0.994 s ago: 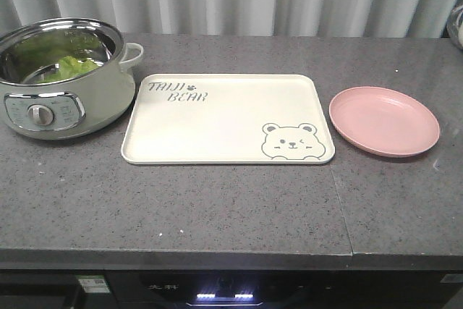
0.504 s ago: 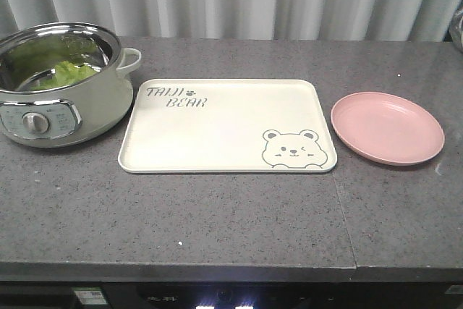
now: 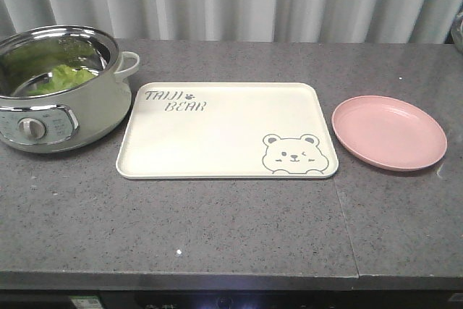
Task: Transfer vegetables to tray and serve
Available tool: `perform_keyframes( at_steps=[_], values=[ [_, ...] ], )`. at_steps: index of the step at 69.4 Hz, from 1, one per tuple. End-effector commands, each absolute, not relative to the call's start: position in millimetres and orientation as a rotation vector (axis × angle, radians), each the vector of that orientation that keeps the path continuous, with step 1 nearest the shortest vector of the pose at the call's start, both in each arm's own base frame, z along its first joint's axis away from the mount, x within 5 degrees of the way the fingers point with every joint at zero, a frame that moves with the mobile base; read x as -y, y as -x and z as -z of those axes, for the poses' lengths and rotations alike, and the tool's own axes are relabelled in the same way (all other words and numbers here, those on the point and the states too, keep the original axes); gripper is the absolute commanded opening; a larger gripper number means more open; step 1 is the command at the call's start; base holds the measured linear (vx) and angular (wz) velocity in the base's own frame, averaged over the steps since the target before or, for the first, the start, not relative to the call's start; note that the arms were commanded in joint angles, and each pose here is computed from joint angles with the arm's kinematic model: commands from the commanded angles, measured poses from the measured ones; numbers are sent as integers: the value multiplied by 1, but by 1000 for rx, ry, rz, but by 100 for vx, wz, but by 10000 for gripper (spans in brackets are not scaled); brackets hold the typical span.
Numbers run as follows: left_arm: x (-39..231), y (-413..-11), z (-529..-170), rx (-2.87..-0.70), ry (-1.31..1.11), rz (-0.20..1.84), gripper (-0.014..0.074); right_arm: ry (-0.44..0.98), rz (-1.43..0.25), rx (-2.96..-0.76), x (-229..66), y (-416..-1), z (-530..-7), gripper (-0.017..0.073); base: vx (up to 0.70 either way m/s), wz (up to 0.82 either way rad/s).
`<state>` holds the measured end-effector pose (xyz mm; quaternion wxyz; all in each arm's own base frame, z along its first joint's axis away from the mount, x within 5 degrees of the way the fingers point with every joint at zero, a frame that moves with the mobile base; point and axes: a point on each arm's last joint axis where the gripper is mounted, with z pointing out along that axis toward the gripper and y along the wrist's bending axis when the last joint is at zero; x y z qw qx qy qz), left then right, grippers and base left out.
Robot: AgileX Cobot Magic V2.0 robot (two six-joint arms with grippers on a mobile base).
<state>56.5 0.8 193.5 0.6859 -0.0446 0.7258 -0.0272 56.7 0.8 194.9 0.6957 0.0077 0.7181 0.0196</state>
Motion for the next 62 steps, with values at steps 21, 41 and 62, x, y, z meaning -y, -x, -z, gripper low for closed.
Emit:
perform_keyframes(
  at_steps=[21, 41, 62],
  values=[
    [-2, -57, -197, -1556, 108, 59, -6, -11, -40, -1528, -1, -57, -200, -4, 2, 0],
    [-2, -57, -197, -1556, 108, 59, -6, -11, -40, -1528, -1, -57, -200, -4, 2, 0],
    [-2, -57, -197, -1556, 108, 59, -6, -11, -40, -1528, -1, -57, -200, -4, 2, 0]
  ],
)
